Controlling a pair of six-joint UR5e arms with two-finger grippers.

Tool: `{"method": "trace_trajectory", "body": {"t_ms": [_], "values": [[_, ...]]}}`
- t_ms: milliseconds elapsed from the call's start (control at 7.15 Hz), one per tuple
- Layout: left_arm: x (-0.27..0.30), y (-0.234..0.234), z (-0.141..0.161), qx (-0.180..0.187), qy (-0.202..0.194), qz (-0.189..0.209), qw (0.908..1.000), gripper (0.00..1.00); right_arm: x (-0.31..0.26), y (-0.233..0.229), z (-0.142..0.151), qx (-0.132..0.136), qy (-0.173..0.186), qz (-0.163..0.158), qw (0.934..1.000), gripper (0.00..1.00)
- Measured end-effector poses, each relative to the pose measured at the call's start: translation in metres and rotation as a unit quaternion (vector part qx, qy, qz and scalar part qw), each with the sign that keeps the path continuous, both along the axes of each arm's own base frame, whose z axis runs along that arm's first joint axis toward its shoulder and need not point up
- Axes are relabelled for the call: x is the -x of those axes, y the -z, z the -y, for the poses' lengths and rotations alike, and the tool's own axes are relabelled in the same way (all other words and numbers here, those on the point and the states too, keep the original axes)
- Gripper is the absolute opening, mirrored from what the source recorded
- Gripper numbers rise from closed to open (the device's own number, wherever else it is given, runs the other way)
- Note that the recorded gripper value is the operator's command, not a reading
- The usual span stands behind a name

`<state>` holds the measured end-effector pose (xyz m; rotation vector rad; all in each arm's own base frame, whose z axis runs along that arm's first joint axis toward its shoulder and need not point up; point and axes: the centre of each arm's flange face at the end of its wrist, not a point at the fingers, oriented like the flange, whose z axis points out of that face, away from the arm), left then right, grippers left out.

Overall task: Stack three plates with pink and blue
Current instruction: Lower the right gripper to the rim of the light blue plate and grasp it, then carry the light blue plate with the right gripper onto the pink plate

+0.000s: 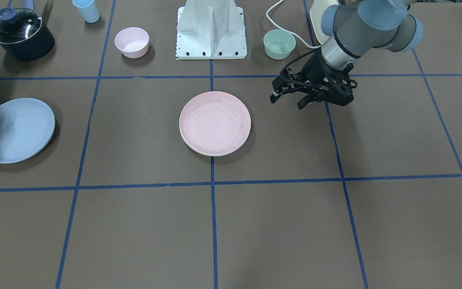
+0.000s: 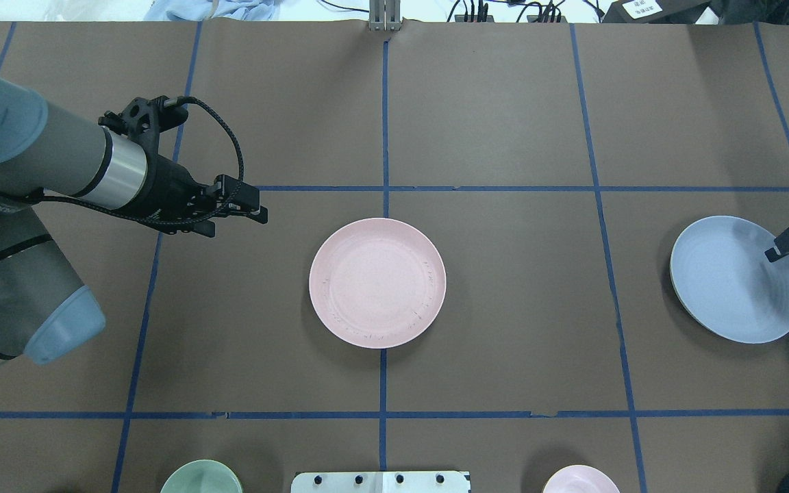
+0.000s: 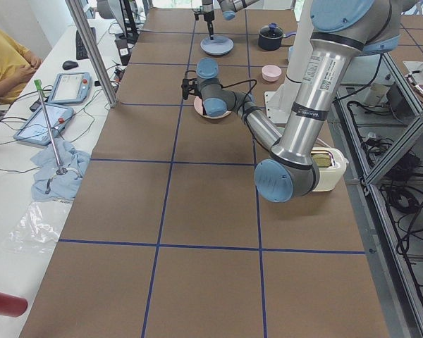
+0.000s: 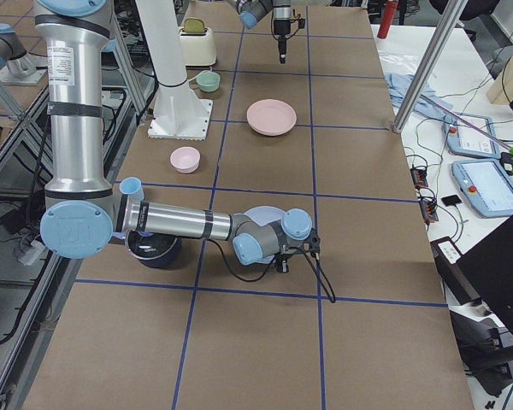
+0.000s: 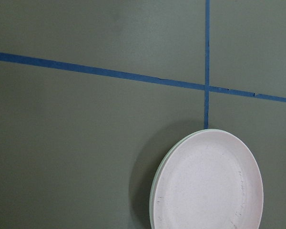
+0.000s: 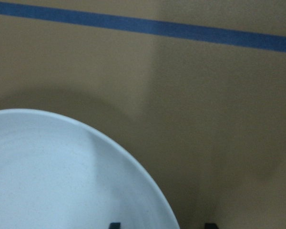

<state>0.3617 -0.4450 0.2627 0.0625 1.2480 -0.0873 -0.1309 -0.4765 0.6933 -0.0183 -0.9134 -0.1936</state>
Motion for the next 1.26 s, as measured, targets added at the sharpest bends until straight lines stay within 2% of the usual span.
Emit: {"method": "trace_trajectory", "body": {"t_ms": [280, 420, 559, 839, 1119, 1259], "values": [[0.001, 0.002, -0.001, 0.0, 0.0, -0.002, 1.0, 1.0, 0.002, 0.014, 0.003, -0.006, -0.002, 0.008, 0.9999, 0.0], [0.002, 0.003, -0.001, 0.0, 0.001, -0.003, 1.0, 1.0, 0.006, 0.046, 0.011, -0.006, -0.019, 0.024, 0.9995, 0.0], [0.005, 0.003, -0.002, -0.001, 0.002, -0.003, 1.0, 1.0, 0.018, 0.1, 0.025, 0.017, -0.053, 0.049, 0.9973, 0.0], [0.012, -0.005, -0.005, -0.007, 0.0, 0.001, 1.0, 1.0, 0.074, 0.218, 0.033, 0.081, -0.098, 0.096, 0.9872, 0.0], [0.024, -0.027, -0.006, -0.032, -0.006, 0.018, 0.9993, 1.0, 0.167, 0.329, 0.013, 0.135, -0.125, 0.12, 0.9756, 0.0], [0.031, -0.037, -0.003, -0.042, -0.005, 0.027, 0.9988, 1.0, 0.226, 0.374, -0.01, 0.157, -0.129, 0.121, 0.9716, 0.0]]}}
